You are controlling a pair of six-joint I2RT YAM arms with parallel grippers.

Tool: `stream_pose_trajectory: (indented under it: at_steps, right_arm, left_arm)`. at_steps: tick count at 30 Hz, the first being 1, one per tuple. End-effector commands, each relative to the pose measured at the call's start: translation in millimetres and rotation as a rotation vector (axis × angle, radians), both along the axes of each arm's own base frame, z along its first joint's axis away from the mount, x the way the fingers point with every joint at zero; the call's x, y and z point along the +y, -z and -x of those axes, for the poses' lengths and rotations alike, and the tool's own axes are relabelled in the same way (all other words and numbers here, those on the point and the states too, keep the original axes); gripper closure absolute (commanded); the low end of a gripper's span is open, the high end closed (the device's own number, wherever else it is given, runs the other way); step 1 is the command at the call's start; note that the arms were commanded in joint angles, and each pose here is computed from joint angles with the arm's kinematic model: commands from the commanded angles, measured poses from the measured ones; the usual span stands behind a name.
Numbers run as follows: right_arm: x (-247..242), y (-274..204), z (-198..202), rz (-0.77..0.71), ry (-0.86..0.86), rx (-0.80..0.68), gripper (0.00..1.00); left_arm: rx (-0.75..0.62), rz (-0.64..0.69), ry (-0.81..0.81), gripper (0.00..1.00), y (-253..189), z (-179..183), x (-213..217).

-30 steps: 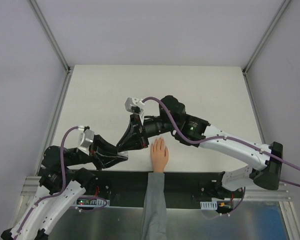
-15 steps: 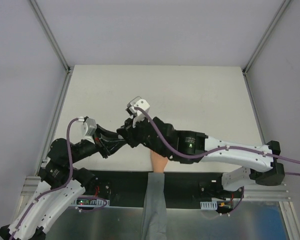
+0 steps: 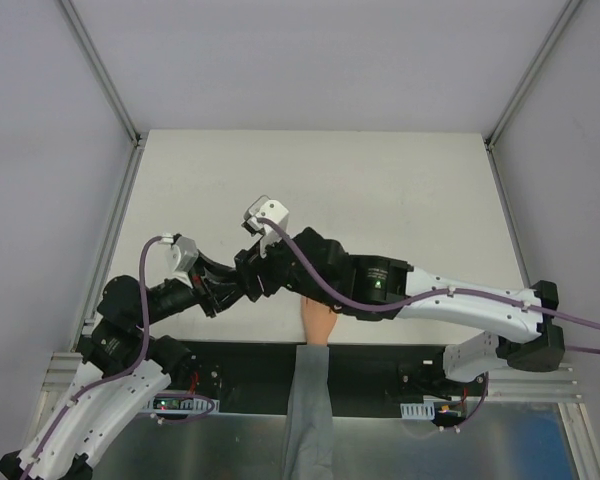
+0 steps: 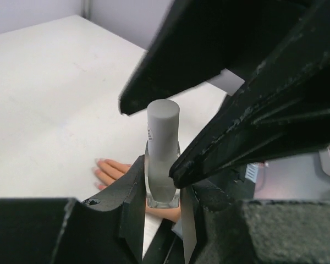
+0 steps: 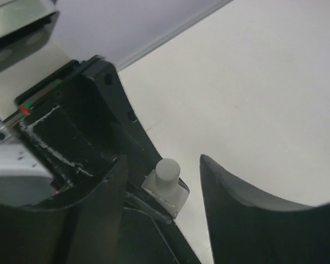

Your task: Paint the nails

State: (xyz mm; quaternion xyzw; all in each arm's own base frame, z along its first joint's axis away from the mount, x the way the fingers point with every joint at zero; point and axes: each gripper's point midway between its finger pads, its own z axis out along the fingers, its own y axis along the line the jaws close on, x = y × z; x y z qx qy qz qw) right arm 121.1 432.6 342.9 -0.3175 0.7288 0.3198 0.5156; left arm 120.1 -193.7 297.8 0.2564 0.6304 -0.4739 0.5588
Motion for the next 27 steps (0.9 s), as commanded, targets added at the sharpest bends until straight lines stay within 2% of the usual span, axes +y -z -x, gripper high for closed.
stream_pose_trajectory:
  at_steps: [1,3,4,9,12,13,14,15,18,23,24,27]
  right_arm:
    - [-3.4,-22.5,71.6,-0.063,-0.553,0.072,0.33]
    - [-11.8,-25.5,77.6,-0.09,-0.68,0.092,0.29]
    - [-17.8,-29.3,94.5,-0.116,-0.801,0.118,0.27]
    - [-27.1,-35.5,94.2,-0.176,-0.937,0.163,0.28]
    - [-27.4,-40.4,96.3,-0.208,-0.991,0.177,0.41]
    - [-25.6,-40.0,94.5,-0.215,-0.992,0.186,0.51]
    - [-23.6,-42.1,93.3,-0.229,-0.996,0.18,0.55]
    - [-23.1,-41.8,93.1,-0.231,-1.001,0.188,0.65]
    - [-19.1,-36.7,90.1,-0.225,-1.001,0.196,0.8]
    - [-17.7,-28.7,88.5,-0.213,-0.989,0.212,0.92]
    - [-17.4,-28.0,87.7,-0.213,-0.98,0.21,0.99]
    - [-17.9,-23.9,81.2,-0.208,-0.923,0.201,0.99]
  left_arm:
    - [-0.063,0.047,0.153,1.0,-15.6,31.3,-5.3]
    - [-0.053,0.051,0.211,1.0,-16.8,42.7,-7.0]
    - [-0.053,0.048,0.266,1.0,-17.9,53.3,-8.2]
    - [-0.041,0.066,0.334,1.0,-27.6,69.7,-7.4]
    - [-0.057,0.079,0.338,1.0,-34.0,73.4,-5.7]
    - [-0.065,0.082,0.336,1.0,-35.6,74.5,-4.9]
    - [-0.07,0.086,0.339,1.0,-37.4,75.9,-4.3]
    - [-0.071,0.088,0.339,1.0,-38.4,76.6,-4.0]
    - [-0.075,0.094,0.334,1.0,-41.5,76.9,-3.2]
    - [-0.093,0.105,0.31,1.0,-49.7,74.6,-1.6]
    - [-0.101,0.11,0.292,1.0,-52.9,72.0,-0.9]
    - [-0.124,0.117,0.227,1.0,-57.2,60.9,1.2]
